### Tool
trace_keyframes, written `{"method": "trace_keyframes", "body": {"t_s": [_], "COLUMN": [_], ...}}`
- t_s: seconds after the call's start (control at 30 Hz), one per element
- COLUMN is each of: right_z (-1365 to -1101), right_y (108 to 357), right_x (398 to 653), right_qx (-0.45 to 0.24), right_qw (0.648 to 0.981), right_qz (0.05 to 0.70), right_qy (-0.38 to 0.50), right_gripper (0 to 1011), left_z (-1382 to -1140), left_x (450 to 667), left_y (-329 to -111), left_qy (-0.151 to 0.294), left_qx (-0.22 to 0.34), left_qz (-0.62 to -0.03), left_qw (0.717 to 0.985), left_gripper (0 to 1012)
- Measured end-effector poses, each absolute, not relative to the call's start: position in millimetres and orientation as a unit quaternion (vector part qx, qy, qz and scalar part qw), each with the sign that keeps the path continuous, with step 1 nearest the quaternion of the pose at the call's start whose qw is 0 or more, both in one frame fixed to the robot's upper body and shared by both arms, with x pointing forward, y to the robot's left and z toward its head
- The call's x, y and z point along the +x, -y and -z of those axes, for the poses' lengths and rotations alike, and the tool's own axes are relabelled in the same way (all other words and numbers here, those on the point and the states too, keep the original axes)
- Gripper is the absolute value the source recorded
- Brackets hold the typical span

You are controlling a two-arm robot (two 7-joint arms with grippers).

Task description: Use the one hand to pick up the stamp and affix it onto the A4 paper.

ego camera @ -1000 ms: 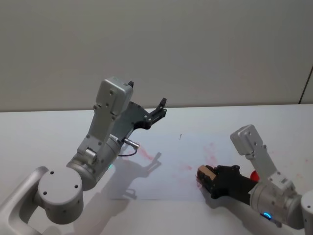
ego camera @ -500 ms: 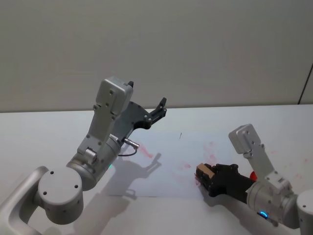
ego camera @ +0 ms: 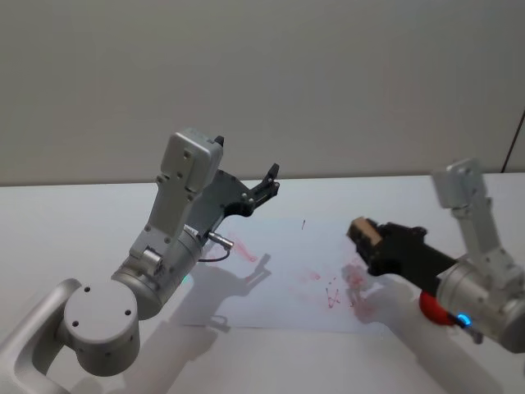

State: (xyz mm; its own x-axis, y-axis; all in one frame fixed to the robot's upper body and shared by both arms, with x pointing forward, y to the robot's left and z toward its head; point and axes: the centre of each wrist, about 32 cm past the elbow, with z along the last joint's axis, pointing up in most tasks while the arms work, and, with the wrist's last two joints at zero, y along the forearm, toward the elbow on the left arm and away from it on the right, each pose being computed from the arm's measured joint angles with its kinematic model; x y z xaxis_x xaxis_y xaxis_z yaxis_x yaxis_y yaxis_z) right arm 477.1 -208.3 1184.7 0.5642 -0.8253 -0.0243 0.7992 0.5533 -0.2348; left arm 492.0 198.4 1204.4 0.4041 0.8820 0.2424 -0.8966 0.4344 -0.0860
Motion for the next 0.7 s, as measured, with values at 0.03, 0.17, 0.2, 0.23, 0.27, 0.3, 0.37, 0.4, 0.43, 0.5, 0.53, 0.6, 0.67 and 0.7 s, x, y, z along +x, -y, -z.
{"method": "trace_keyframes", "body": {"t_s": [0.03,0.17,0.2,0.23,0.27,0.3,0.37,0.4,0.43,0.5,0.53,0.6,0.67,0.7], "right_z": [-1186.4,-1191.1,-1191.1,-1191.6,-1192.0,-1191.4,-1191.1,-1191.1,-1190.5,-1189.5,-1189.3,-1188.8,-1188.8,-1188.8], "right_y": [211.2,226.7,226.7,232.3,236.4,243.7,252.7,252.7,258.3,265.6,268.2,273.7,277.1,278.5], "right_x": [476.2,469.3,469.3,466.4,464.2,460.5,455.1,455.1,451.5,446.8,445.0,441.7,439.6,438.7], "right_qx": [-0.097,-0.094,-0.094,-0.097,-0.1,-0.105,-0.114,-0.114,-0.119,-0.127,-0.13,-0.137,-0.142,-0.144], "right_qw": [0.877,0.864,0.864,0.859,0.857,0.851,0.843,0.843,0.839,0.834,0.832,0.828,0.827,0.826], "right_qz": [0.467,0.49,0.49,0.497,0.5,0.509,0.518,0.518,0.523,0.529,0.531,0.535,0.536,0.537], "right_qy": [-0.065,-0.072,-0.072,-0.074,-0.075,-0.079,-0.084,-0.084,-0.087,-0.09,-0.091,-0.093,-0.094,-0.094], "right_gripper": [218,218,218,218,218,218,218,218,218,218,218,218,218,218], "left_z": [-1204.4,-1204.4,-1204.4,-1204.4,-1204.4,-1204.4,-1204.4,-1204.4,-1204.4,-1204.4,-1204.4,-1204.4,-1204.4,-1204.4], "left_x": [492.0,492.0,492.0,492.0,492.0,492.0,492.0,492.0,492.0,492.0,492.0,492.0,492.0,492.0], "left_y": [-198.4,-198.4,-198.4,-198.4,-198.4,-198.4,-198.4,-198.4,-198.4,-198.4,-198.4,-198.4,-198.4,-198.4], "left_qy": [0.126,0.126,0.126,0.126,0.126,0.126,0.126,0.126,0.126,0.126,0.126,0.126,0.126,0.126], "left_qx": [0.029,0.029,0.029,0.029,0.029,0.029,0.029,0.029,0.029,0.029,0.029,0.029,0.029,0.029], "left_qz": [-0.531,-0.531,-0.531,-0.531,-0.531,-0.531,-0.531,-0.531,-0.531,-0.531,-0.531,-0.531,-0.531,-0.531], "left_qw": [0.837,0.837,0.837,0.837,0.837,0.837,0.837,0.837,0.837,0.837,0.837,0.837,0.837,0.837], "left_gripper": [1001,1001,1001,1001,1001,1001,1001,1001,1001,1001,1001,1001,1001,1001]}}
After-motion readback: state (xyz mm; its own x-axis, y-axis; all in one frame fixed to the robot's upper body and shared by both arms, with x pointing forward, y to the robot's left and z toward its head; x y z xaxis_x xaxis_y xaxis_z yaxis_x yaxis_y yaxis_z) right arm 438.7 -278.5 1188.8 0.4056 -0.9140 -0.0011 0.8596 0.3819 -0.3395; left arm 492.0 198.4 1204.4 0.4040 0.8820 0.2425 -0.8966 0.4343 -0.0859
